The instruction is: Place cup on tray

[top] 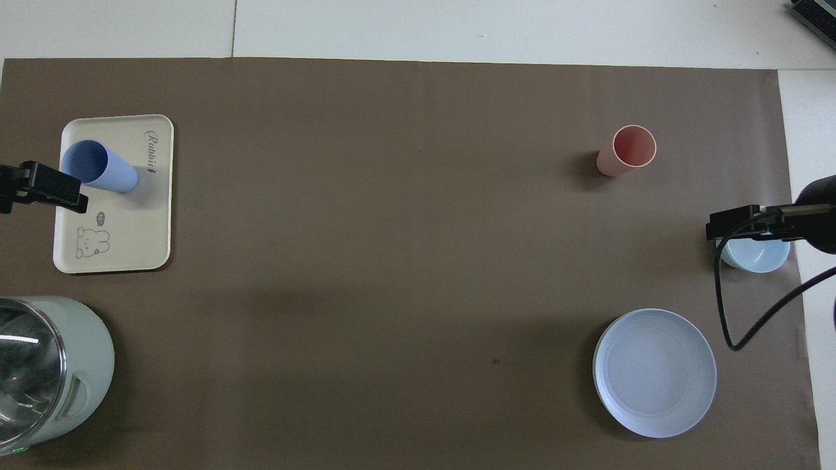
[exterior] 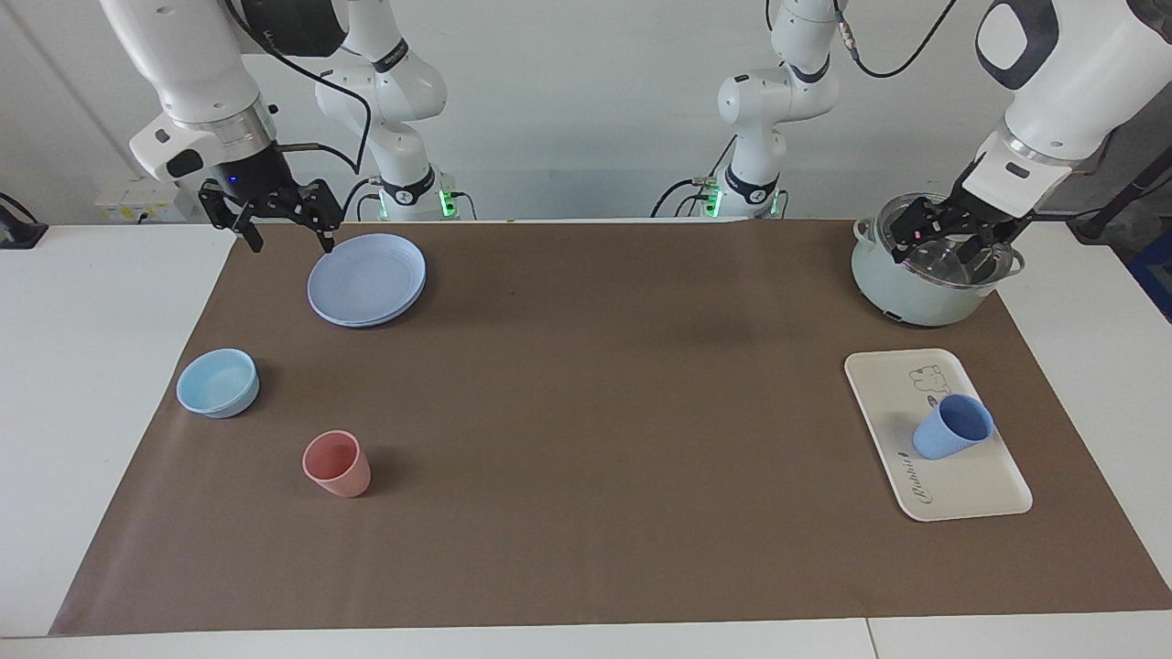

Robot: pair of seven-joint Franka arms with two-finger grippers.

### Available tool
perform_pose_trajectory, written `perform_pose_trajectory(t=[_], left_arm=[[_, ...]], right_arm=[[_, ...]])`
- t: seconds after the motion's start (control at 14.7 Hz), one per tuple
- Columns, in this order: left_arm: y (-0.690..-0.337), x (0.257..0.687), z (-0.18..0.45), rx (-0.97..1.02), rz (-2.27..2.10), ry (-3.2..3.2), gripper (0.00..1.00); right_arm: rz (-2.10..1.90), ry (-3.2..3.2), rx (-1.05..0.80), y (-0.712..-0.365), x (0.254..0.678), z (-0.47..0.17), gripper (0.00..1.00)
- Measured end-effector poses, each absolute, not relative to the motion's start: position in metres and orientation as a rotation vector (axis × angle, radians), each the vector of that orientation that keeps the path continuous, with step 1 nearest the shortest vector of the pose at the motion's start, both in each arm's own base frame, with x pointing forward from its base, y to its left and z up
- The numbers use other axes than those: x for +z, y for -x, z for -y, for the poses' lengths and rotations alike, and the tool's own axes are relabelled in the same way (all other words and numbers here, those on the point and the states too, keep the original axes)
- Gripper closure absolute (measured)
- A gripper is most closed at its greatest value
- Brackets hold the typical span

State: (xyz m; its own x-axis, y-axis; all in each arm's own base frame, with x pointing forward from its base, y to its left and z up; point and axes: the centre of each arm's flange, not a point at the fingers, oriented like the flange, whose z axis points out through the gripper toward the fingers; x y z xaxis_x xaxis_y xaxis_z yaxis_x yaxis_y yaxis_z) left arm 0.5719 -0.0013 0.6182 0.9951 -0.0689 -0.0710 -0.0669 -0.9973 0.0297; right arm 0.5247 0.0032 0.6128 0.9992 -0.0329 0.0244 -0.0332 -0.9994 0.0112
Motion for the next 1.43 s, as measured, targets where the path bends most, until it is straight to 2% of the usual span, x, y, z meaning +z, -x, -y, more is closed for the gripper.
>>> perform_pose_trajectory(t=[0.48,0.88,1.43], left_arm=[[-0.583,0.627,0.001,0.05,0.103,-3.119,0.0],[-0.583,0.629,-0.003,0.061,0.106,-3.154,0.0],[-0.582,0.628,0.0,0.057,0.113,-3.155,0.0]], right_arm=[[0.058,-3.16,0.001,-0.519,0.617,-0.005,0.0],[0.07,-3.155,-0.033,-0.535,0.614,-0.001,0.0],[0.099,-3.152,-0.023,-0.536,0.617,0.01,0.0]])
